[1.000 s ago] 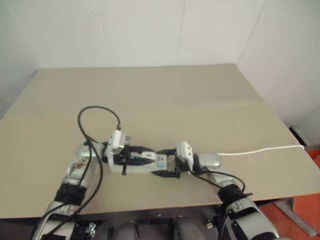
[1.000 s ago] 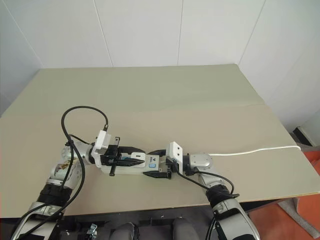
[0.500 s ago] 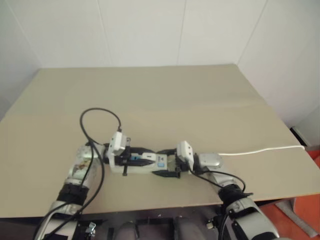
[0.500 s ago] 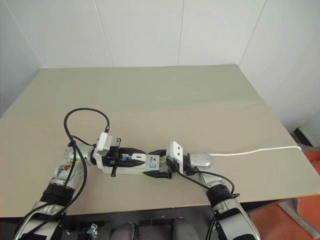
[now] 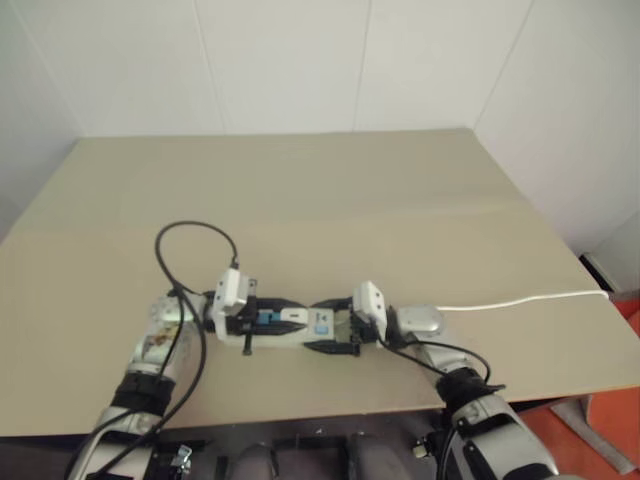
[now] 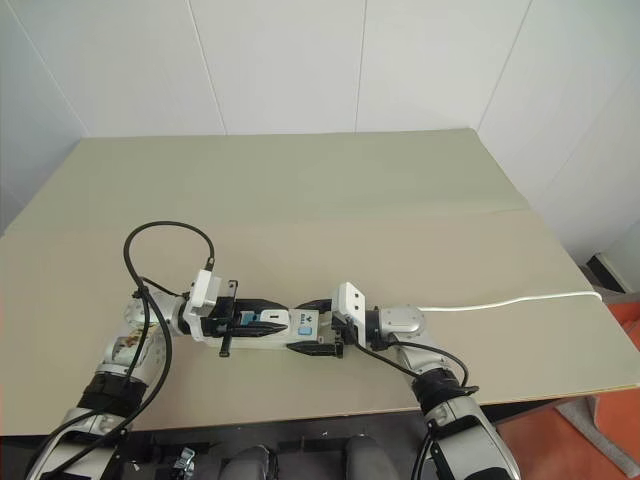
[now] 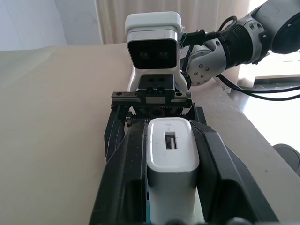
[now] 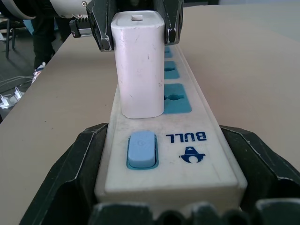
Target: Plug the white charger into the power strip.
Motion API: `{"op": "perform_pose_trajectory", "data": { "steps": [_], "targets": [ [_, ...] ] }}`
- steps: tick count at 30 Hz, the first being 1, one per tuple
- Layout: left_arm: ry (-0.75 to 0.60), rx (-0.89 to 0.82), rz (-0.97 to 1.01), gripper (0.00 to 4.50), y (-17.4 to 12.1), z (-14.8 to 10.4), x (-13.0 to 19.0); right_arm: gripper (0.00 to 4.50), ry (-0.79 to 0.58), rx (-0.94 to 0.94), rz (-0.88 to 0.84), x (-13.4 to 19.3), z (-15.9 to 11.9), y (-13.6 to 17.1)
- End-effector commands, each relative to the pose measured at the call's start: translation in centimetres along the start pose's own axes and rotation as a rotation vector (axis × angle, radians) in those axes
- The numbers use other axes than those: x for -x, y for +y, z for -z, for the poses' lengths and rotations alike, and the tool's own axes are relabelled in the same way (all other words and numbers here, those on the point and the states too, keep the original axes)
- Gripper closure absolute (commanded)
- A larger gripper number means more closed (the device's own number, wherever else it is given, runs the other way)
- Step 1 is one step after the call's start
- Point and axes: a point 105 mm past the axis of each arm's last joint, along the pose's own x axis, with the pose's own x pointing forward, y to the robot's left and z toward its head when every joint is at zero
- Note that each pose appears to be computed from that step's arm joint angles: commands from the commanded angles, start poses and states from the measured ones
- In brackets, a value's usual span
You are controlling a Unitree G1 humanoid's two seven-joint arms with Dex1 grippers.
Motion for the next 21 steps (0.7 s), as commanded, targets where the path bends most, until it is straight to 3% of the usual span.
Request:
{"op": "perform_pose_trajectory", "data": {
  "steps": [1,21],
  "targets": [
    [0.097,0.060,-0.055,3.47,-0.06,2.17,1.67,1.08,0.075,-0.021,-0.030,0.41,1.39,0.57],
    [0.122,0.044,0.041,3.47,-0.26,2.71,0.99,1.08,0.077,-0.024,-0.026,0.50,1.37,0.73]
  ]
}}
